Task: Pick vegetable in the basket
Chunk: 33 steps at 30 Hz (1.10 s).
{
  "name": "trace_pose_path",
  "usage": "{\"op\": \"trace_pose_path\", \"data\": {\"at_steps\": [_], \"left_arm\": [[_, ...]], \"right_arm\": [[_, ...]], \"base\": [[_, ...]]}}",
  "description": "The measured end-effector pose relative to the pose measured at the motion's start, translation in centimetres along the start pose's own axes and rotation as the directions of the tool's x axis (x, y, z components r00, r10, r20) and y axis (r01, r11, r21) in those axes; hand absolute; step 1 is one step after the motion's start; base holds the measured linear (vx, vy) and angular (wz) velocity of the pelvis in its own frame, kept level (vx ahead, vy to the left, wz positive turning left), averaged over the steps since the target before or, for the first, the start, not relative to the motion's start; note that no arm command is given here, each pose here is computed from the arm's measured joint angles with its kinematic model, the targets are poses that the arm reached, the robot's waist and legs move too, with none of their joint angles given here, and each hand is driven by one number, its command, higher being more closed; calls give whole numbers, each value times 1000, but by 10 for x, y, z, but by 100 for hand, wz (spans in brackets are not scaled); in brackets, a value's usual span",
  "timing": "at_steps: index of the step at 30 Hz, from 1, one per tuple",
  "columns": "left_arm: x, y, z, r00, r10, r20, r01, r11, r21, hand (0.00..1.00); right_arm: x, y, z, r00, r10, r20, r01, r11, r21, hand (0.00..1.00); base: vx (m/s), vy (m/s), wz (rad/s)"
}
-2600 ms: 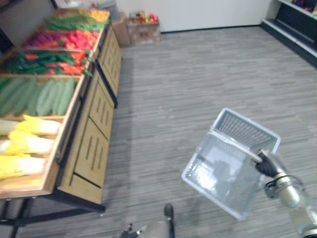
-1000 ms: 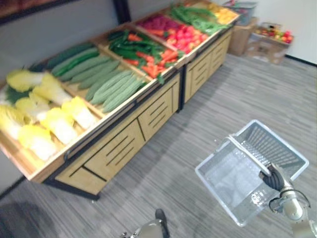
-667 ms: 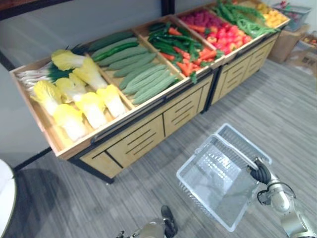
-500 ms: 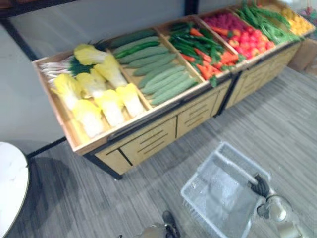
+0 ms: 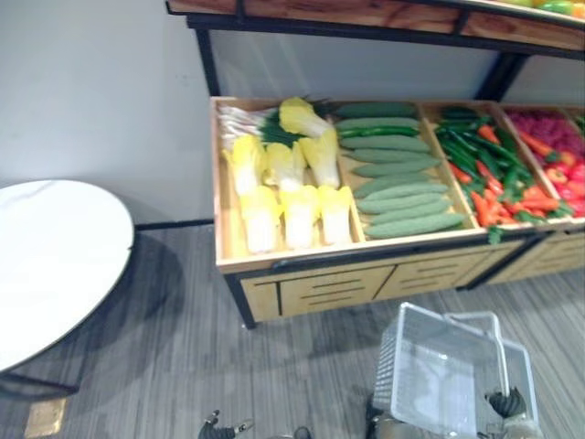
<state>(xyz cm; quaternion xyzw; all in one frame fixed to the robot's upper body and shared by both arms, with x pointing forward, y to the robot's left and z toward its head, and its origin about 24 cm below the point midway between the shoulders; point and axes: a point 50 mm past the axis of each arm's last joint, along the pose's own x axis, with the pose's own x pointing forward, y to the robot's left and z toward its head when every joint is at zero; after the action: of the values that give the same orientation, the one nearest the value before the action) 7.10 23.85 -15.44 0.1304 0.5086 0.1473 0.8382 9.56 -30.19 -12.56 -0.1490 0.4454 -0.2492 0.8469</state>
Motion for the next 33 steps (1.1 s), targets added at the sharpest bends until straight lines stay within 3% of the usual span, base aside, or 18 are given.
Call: {"op": "trace_pose_path", "data": {"at_steps": [3, 5, 10, 16, 22, 25, 33], "left_arm": [[-2, 4, -12, 998, 35, -57, -39, 996, -81, 0], [-6, -10, -19, 995, 22, -96, -37, 985, -166, 0], [-9, -21, -22, 991, 22, -132, -59, 956, -287, 0], [-7, -16, -12, 993, 60, -106, -92, 938, -333, 0], [-1, 5, 11, 976, 209, -52, -214, 912, -350, 0], [1, 31, 22, 947, 321, -10, -305, 890, -339, 0], [-4, 58, 71, 874, 435, 215, -355, 875, -329, 0]], "right_arm": [[-8, 2, -26, 993, -25, -112, 41, 989, 144, 100], [-11, -6, -38, 983, -56, -175, 96, 969, 226, 100], [-21, -7, -64, 951, -65, -302, 162, 937, 311, 100], [-21, -7, -63, 950, -75, -303, 176, 931, 321, 100], [-18, 3, -48, 968, -64, -242, 140, 940, 311, 100], [-23, 23, -50, 970, -14, -244, 96, 940, 329, 100], [-24, 18, -46, 981, -37, -189, 88, 958, 272, 100]], "base": [[193, -231, 34], [203, -239, 11], [223, -205, 28], [28, -43, 27], [-96, 144, 16], [-61, 171, -10], [49, 60, -15]]}}
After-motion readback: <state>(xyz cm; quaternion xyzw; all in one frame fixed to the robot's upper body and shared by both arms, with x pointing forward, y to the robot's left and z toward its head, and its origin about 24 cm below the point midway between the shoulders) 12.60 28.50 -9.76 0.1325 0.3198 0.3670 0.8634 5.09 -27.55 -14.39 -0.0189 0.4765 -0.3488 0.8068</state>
